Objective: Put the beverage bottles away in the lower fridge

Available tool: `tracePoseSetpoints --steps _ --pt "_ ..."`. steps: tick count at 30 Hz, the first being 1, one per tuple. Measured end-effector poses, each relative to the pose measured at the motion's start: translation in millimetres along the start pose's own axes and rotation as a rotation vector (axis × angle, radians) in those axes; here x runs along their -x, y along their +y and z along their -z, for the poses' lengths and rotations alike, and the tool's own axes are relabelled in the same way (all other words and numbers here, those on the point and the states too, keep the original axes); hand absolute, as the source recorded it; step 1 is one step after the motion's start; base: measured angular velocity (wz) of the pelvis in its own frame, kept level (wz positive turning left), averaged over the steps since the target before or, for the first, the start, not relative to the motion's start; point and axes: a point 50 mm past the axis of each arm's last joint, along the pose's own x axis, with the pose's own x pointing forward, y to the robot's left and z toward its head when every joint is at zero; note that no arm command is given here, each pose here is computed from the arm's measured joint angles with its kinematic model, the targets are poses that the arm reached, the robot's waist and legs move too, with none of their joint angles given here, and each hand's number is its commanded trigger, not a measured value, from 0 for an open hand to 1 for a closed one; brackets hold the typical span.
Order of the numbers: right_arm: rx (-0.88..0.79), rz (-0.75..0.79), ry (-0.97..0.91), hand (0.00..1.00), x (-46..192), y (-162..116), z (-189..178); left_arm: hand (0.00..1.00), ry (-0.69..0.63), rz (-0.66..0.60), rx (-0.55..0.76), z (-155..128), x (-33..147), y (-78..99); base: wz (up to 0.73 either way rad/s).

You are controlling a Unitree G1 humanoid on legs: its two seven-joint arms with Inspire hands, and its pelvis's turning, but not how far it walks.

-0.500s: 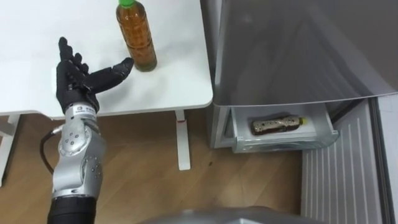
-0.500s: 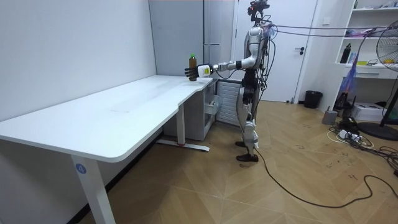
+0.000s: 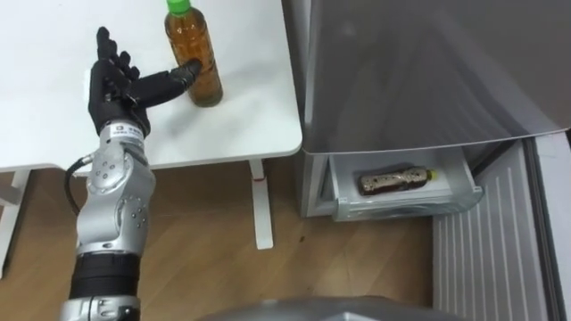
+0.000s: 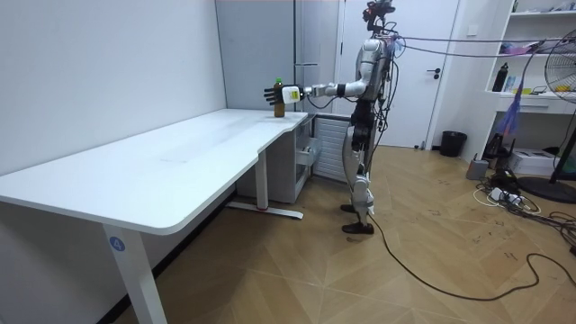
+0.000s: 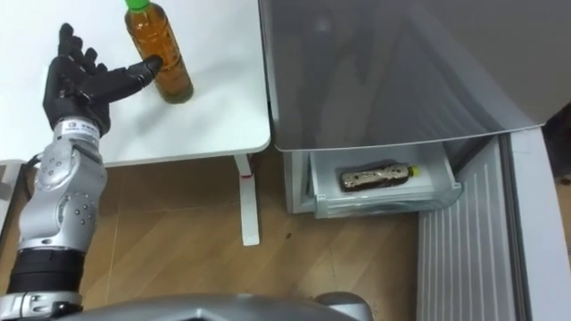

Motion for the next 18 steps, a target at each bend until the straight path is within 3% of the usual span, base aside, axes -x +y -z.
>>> tracePoseSetpoints --steps 18 --pt "0.047 0.032 0.060 0.00 0.6 -7.4 11.7 0.00 0.013 0.008 -0.029 -3.6 -3.6 1.0 -0.04"
